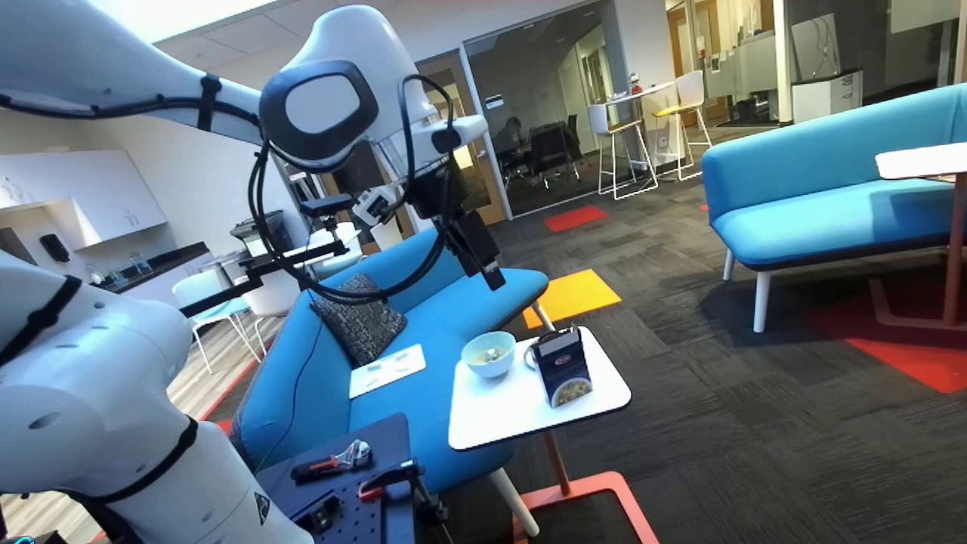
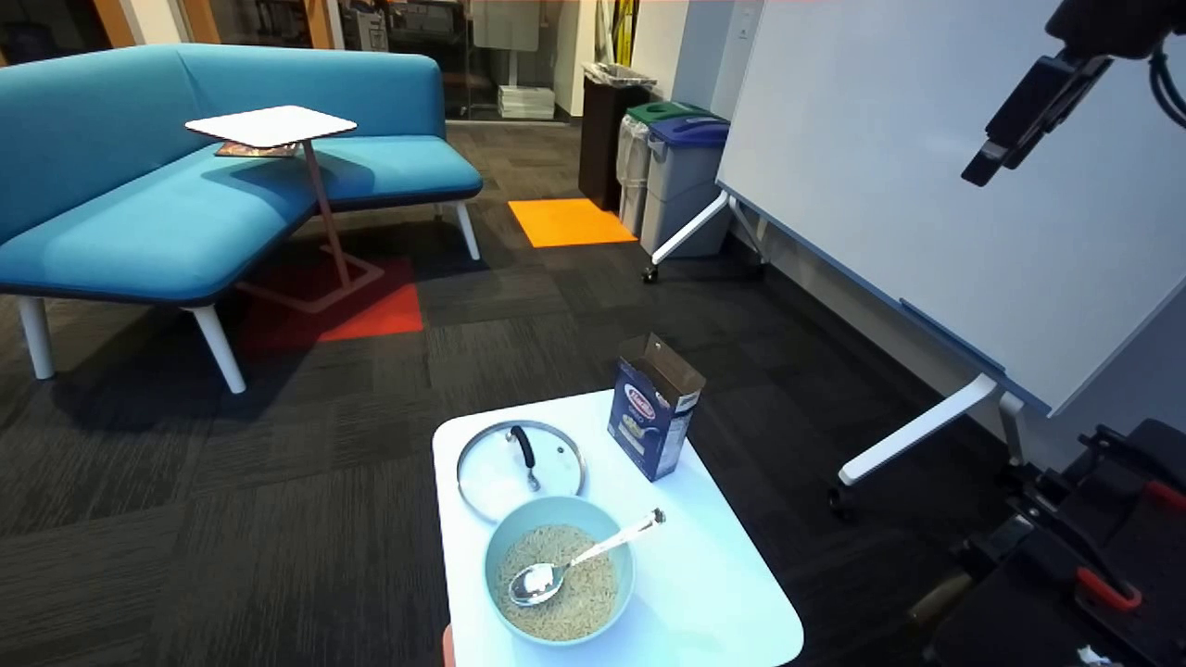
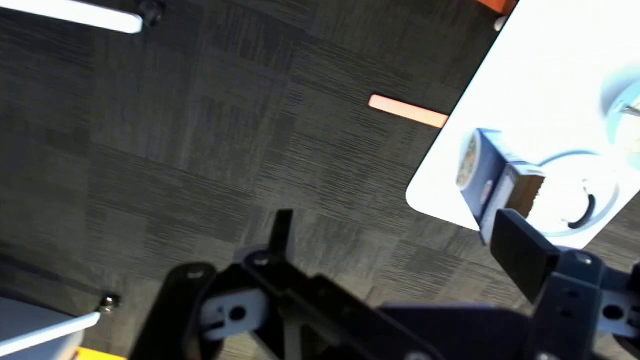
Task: Pick up the spoon from the bowl and put it in the box
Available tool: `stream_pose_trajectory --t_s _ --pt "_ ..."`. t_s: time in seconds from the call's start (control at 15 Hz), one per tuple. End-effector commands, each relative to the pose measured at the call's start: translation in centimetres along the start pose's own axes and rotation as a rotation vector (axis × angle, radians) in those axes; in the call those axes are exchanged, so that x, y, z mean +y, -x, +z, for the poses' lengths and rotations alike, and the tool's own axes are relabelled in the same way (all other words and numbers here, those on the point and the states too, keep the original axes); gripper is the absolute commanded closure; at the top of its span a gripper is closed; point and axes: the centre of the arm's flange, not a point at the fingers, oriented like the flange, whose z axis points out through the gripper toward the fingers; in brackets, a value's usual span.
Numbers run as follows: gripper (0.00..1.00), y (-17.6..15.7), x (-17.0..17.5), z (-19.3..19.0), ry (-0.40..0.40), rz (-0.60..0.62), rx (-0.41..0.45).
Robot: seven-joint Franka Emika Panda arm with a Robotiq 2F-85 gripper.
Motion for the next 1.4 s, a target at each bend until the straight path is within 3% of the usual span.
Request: stream_pose_trajectory --t_s 0.0,0.13,0.2,0.53,0.6,0.87,1.07,1.33 --pt "0.0 -1.5 -5.0 0.6 -0.114 -0.166 0.045" --pt "0.0 -1.4 -7.1 0.7 -0.171 -0.265 0.038" --pt "0.0 -0.5 -6.2 0.5 -0.121 -0.19 0.033" --pt "0.0 -0.5 -6.4 0.7 -0.125 -0.19 0.028" --pt "0.0 -0.8 -6.5 1.0 -0.157 -0.24 0.043" --pt "0.0 -2.1 -12.7 3.6 -0.241 -0.488 0.081" --pt "0.0 -3.6 -19.4 7.2 -0.316 -0.639 0.094" --pt "0.0 -5.0 -27.3 11.6 -0.429 -0.839 0.053"
